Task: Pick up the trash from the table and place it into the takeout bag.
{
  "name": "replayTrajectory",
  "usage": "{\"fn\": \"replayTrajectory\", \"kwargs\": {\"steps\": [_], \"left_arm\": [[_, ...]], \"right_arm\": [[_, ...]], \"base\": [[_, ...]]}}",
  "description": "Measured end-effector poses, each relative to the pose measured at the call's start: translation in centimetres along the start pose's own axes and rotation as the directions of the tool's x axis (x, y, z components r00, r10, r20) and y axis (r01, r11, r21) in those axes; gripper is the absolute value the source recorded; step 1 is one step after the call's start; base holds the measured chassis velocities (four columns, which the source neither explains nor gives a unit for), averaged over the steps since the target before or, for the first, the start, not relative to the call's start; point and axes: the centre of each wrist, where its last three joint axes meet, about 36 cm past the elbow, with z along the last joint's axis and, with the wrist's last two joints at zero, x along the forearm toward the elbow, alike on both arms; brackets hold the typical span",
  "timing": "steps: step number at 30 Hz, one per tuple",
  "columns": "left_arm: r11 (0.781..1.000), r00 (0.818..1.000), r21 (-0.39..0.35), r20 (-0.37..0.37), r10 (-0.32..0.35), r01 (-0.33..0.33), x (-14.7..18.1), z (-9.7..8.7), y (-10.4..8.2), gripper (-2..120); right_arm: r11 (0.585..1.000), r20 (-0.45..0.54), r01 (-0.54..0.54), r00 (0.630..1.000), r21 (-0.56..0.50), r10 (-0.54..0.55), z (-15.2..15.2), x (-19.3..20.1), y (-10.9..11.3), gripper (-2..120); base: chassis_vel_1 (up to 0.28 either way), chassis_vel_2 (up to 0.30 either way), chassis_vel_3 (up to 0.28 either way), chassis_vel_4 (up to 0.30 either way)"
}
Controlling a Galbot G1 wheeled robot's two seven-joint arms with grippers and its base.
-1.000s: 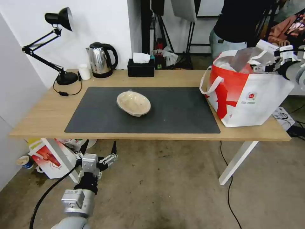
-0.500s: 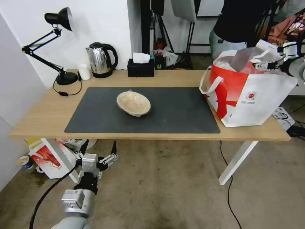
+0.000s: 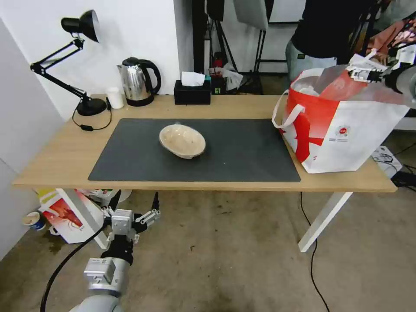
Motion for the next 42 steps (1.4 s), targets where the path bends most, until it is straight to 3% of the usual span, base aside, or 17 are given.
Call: {"fn": "replayTrajectory", "kwargs": {"steps": [31, 39, 42], "left_arm": [[1.000, 1.000, 0.000, 0.000, 0.000, 0.000, 0.0, 0.0, 0.0, 100], [1.000, 1.000, 0.000, 0.000, 0.000, 0.000, 0.0, 0.0, 0.0, 100], [1.000, 1.000, 0.000, 0.000, 0.000, 0.000, 0.0, 0.0, 0.0, 100]], "right_arm": [[0.999, -0.015, 0.051, 0.999, -0.007, -0.051, -0.1, 0.3, 0.7, 100], [0.997, 0.018, 0.082, 0.996, -0.007, -0.082, 0.2, 0.6, 0.7, 100], [0.989, 0.107, 0.146, 0.984, -0.013, -0.144, 0.7, 0.7, 0.8, 100]], "base": [[0.000, 0.000, 0.000, 0.000], [0.000, 0.000, 0.000, 0.000], [0.000, 0.000, 0.000, 0.000]]}}
